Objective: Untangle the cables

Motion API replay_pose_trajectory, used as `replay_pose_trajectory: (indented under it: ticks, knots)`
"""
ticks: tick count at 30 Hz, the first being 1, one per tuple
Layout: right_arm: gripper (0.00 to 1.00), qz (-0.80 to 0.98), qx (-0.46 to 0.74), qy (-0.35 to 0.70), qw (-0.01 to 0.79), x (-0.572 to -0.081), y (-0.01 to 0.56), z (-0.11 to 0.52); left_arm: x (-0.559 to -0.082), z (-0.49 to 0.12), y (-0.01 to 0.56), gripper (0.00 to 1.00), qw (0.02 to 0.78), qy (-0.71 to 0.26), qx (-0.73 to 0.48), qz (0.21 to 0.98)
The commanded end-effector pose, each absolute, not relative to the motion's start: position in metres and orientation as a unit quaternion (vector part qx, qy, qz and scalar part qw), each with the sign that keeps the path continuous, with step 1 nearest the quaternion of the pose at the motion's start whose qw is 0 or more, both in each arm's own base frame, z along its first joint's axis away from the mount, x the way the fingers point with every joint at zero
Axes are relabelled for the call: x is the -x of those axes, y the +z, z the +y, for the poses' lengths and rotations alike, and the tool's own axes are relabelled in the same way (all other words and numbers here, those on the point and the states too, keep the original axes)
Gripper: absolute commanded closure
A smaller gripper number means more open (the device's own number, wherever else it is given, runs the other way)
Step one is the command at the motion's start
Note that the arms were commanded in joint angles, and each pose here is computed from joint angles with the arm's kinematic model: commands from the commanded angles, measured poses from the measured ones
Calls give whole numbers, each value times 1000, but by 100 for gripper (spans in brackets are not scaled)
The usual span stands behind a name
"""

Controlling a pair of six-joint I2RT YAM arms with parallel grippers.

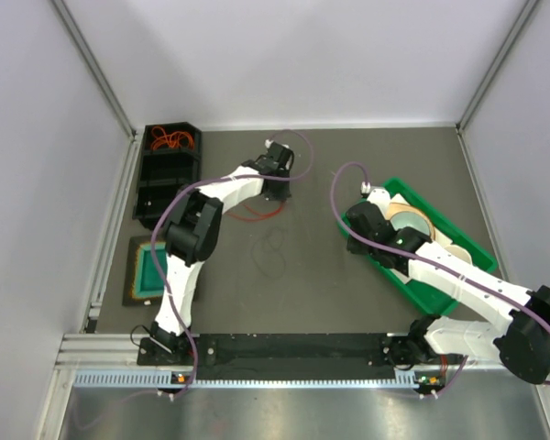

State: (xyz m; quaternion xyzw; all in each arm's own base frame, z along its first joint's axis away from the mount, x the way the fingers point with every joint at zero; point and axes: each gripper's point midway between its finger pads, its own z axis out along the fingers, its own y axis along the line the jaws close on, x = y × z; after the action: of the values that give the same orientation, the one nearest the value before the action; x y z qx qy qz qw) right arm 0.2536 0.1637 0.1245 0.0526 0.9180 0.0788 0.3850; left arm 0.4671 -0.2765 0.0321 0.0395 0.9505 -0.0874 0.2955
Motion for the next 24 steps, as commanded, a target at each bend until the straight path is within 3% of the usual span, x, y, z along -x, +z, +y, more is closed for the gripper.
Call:
replay_pose_trajectory:
  ticks: [1,13,23,24]
  knots:
    - [85,909,-71,80,402,-261,136,161,-465,-288,85,100,304,-234,7,924]
    - [85,900,-88,71,421,-259,144,150,-444,-305,131,100,269,-374,23,887]
    - [83,897,-95,69,426,-259,146,146,-454,-289,215,100,321,-429,23,844]
    - [77,897,-96,70,427,-259,147,146,-453,-287,227,100,332,-432,21,838]
